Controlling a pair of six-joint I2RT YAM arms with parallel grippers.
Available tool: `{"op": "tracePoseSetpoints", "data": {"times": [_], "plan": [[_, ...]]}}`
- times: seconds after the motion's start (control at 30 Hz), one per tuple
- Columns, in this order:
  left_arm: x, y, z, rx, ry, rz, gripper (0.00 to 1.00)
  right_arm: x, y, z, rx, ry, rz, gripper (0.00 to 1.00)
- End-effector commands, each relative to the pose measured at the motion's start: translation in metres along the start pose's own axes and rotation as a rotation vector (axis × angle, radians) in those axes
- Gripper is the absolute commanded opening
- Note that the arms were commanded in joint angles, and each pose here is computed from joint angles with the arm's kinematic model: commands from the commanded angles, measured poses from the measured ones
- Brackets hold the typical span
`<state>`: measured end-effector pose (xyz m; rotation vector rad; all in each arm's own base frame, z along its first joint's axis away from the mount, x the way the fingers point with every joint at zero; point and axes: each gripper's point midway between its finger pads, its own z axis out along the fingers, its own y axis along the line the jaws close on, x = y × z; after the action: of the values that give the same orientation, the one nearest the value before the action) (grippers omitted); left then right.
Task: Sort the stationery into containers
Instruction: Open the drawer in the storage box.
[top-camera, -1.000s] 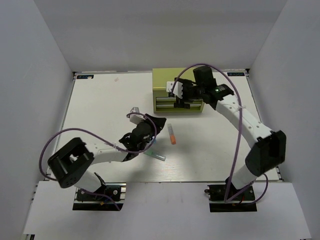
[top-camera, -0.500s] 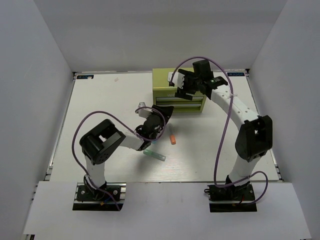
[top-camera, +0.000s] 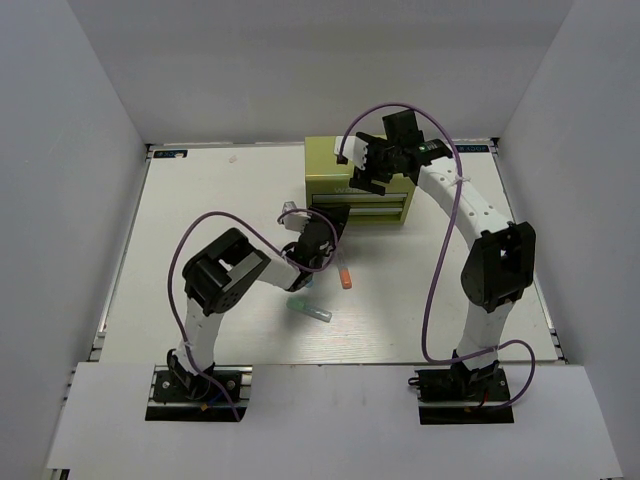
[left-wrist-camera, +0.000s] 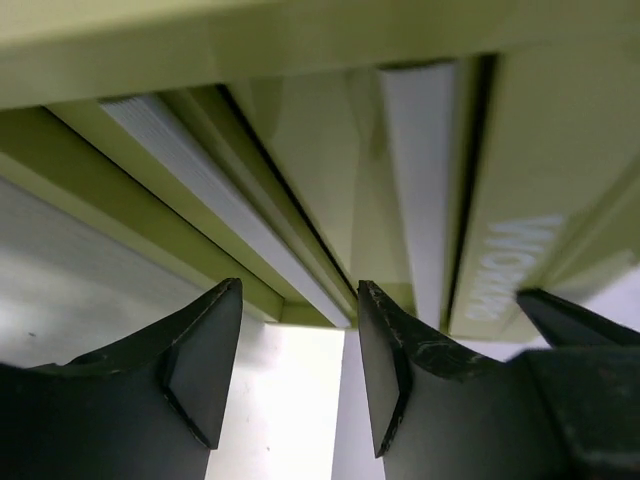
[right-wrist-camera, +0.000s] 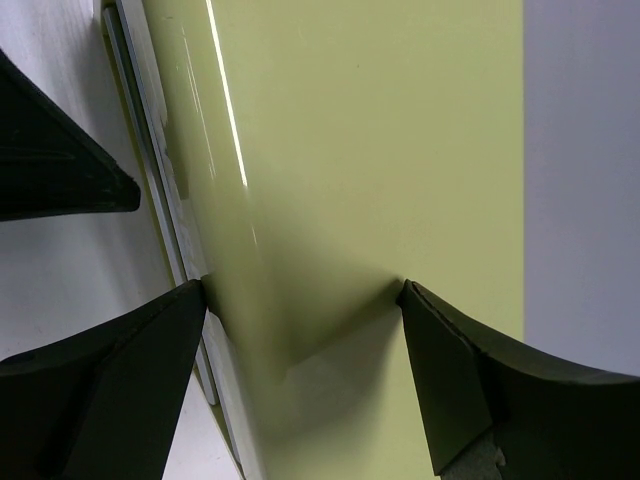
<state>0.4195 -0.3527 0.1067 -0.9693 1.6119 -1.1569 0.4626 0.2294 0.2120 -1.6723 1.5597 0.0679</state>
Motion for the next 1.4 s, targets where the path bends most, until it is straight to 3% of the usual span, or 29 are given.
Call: {"op": "tracePoseSetpoints", "data": {"times": [0.0, 0.13, 0.9, 1.23, 1.37], "plan": [[-0.005, -0.009, 0.011, 0.018, -0.043, -0.064, 0.57, 0.017, -0.017, 0.001, 0.042, 0.037, 0.015, 0.82], [-0.003, 0.001, 0.018, 0.001, -0.059, -0.098, 0.5, 0.019, -0.015, 0.0, 0.036, 0.041, 0.022, 0.82], [-0.011, 0.011, 0.041, 0.011, -0.128, -0.138, 0.52, 0.032, -0.013, 0.006, 0.022, 0.085, 0.046, 0.81], [-0.008, 0.02, 0.046, 0.01, -0.136, -0.164, 0.44, 0.037, -0.006, 0.009, -0.005, 0.109, 0.065, 0.81], [-0.015, 0.019, 0.048, 0.015, -0.155, -0.17, 0.35, 0.037, -0.003, 0.009, -0.015, 0.115, 0.065, 0.79]]}}
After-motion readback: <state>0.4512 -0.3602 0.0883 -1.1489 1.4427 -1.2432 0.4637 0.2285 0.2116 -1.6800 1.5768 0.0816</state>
